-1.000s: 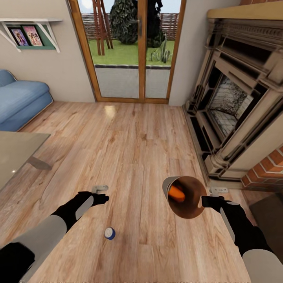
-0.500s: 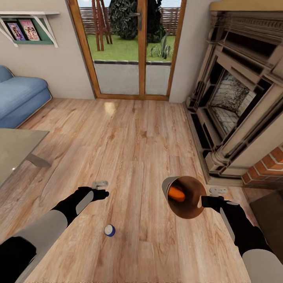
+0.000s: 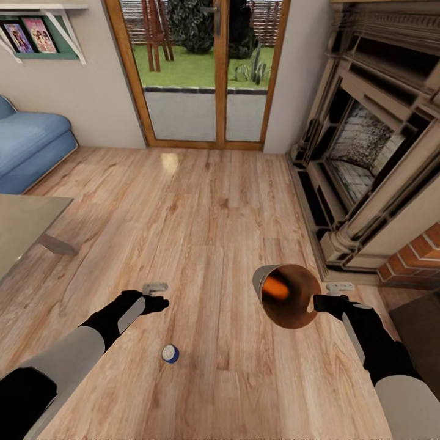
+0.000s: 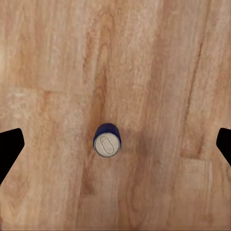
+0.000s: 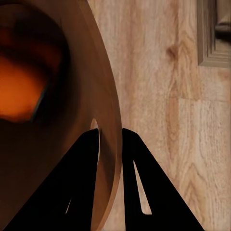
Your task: Put the three can of soda from the living room inside the tash can in the kitchen.
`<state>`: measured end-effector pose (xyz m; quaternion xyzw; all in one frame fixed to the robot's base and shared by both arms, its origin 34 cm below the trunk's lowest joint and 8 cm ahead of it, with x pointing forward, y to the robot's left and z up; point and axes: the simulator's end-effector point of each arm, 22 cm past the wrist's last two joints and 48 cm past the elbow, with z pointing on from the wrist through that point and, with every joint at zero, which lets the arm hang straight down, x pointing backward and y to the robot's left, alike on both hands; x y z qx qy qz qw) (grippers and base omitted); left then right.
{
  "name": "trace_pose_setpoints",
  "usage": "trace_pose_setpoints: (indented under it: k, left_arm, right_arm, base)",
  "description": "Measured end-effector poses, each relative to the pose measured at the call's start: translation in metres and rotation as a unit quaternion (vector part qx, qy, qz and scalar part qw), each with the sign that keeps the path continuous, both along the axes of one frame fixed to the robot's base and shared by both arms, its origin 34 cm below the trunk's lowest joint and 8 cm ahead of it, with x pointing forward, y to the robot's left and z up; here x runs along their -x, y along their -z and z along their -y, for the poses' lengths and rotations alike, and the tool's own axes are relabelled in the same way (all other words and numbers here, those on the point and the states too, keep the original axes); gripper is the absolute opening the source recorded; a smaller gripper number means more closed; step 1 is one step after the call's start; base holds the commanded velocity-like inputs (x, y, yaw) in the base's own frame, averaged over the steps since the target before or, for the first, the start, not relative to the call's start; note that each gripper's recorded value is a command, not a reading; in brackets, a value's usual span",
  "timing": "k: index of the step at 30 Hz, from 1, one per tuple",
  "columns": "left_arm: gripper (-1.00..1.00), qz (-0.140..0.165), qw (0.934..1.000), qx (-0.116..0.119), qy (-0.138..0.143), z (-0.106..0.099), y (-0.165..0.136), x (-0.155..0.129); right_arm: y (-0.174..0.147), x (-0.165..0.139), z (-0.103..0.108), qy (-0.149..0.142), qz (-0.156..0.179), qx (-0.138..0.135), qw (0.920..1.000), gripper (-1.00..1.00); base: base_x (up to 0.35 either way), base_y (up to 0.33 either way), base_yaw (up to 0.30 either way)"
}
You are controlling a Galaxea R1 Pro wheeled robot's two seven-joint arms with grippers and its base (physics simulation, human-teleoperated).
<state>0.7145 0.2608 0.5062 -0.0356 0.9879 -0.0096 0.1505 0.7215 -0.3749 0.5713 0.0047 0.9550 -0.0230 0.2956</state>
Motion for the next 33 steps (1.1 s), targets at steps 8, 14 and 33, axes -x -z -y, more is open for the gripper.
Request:
trace_pose_setpoints:
  k: [8, 14, 33]
  left_arm:
    - [1.00, -0.010, 0.9999, 0.002, 0.000, 0.001, 0.021, 0.006]
    - [1.00, -0.015, 0.9999, 0.003, 0.000, 0.001, 0.037, 0.009]
    - [1.00, -0.029, 0.9996, 0.006, -0.001, 0.002, 0.088, 0.022]
  right_arm:
    - [0.013, -0.008, 0.000, 0.001, -0.005, 0.001, 1.0000, -1.00]
    - [0.012, -0.027, -0.002, 0.007, -0.017, -0.002, 0.9998, -1.00]
    - [0.027, -0.068, 0.002, 0.007, 0.006, 0.000, 1.0000, -1.00]
  base:
    - [0.000, 0.000, 0.000]
    - [0.000, 0.000, 0.000]
    - [0.000, 0.000, 0.000]
